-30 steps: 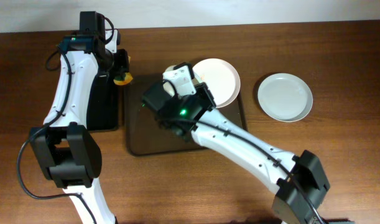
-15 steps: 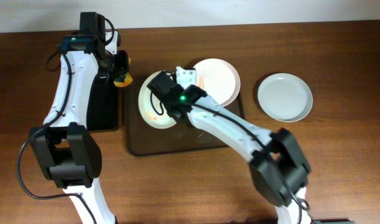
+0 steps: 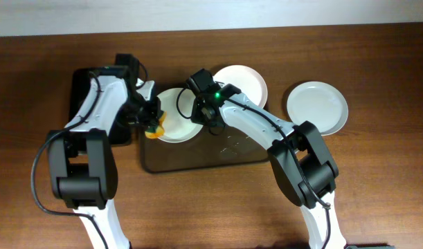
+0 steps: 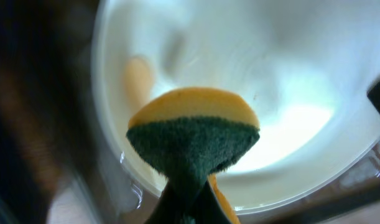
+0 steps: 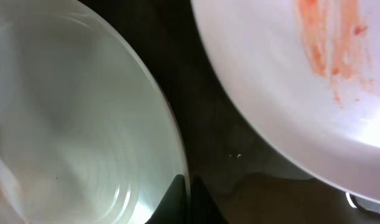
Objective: Clean dirty plates on tray and stack at the side
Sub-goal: 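Lower the sponge back onto the plate and scrub it again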
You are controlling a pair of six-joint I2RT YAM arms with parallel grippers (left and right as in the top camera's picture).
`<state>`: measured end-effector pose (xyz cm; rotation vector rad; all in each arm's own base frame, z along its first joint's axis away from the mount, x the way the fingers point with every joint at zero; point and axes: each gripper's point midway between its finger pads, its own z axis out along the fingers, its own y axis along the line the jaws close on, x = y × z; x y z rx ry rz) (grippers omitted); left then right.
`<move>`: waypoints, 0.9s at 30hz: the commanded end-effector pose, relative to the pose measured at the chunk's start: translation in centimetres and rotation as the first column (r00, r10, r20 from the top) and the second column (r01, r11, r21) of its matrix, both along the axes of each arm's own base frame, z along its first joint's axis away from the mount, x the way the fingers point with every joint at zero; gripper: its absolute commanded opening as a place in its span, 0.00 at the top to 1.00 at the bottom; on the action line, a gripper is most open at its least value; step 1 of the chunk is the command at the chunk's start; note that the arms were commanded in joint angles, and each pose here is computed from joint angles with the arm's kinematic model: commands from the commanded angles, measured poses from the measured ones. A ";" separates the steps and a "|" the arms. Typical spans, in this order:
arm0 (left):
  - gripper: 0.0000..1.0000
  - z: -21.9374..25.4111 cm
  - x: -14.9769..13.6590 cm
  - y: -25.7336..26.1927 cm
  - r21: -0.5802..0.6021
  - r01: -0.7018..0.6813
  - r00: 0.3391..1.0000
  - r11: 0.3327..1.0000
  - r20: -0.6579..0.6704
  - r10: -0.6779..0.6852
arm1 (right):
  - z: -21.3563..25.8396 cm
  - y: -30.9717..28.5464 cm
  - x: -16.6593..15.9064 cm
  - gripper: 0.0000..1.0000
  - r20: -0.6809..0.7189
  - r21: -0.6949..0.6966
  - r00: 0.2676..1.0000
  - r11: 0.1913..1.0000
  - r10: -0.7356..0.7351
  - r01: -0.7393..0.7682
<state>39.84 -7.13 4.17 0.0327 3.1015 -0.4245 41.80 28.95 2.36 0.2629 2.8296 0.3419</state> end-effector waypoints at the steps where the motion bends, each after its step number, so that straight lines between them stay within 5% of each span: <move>1: 1.00 -1.6 -0.1 -2.5 -0.046 0.068 0.996 0.997 0.052 -0.066 | -0.4 0.5 0.0 0.96 -0.009 0.010 1.000 1.000 0.005 -0.005; 7: 1.00 -2.8 -0.9 -5.6 -0.024 0.236 0.967 0.971 0.099 -0.233 | -0.4 0.4 -0.1 0.96 -0.011 0.007 1.000 1.000 0.008 -0.008; 16: 0.99 -3.1 -3.0 -5.4 -0.039 0.234 0.972 0.971 0.016 -0.233 | -0.4 0.5 -0.1 0.96 -0.013 0.008 1.000 1.000 0.018 -0.018; 24: 1.00 -3.3 -3.2 -5.5 -0.045 0.233 0.972 0.971 0.014 -0.233 | -2.3 2.2 -2.5 0.96 -0.160 0.158 0.976 0.980 0.147 -0.121; 27: 1.00 -5.4 -4.3 -3.6 0.050 0.226 0.974 0.973 -0.022 -0.225 | -2.9 1.4 -2.1 0.96 -0.181 0.168 0.975 0.981 0.132 -0.101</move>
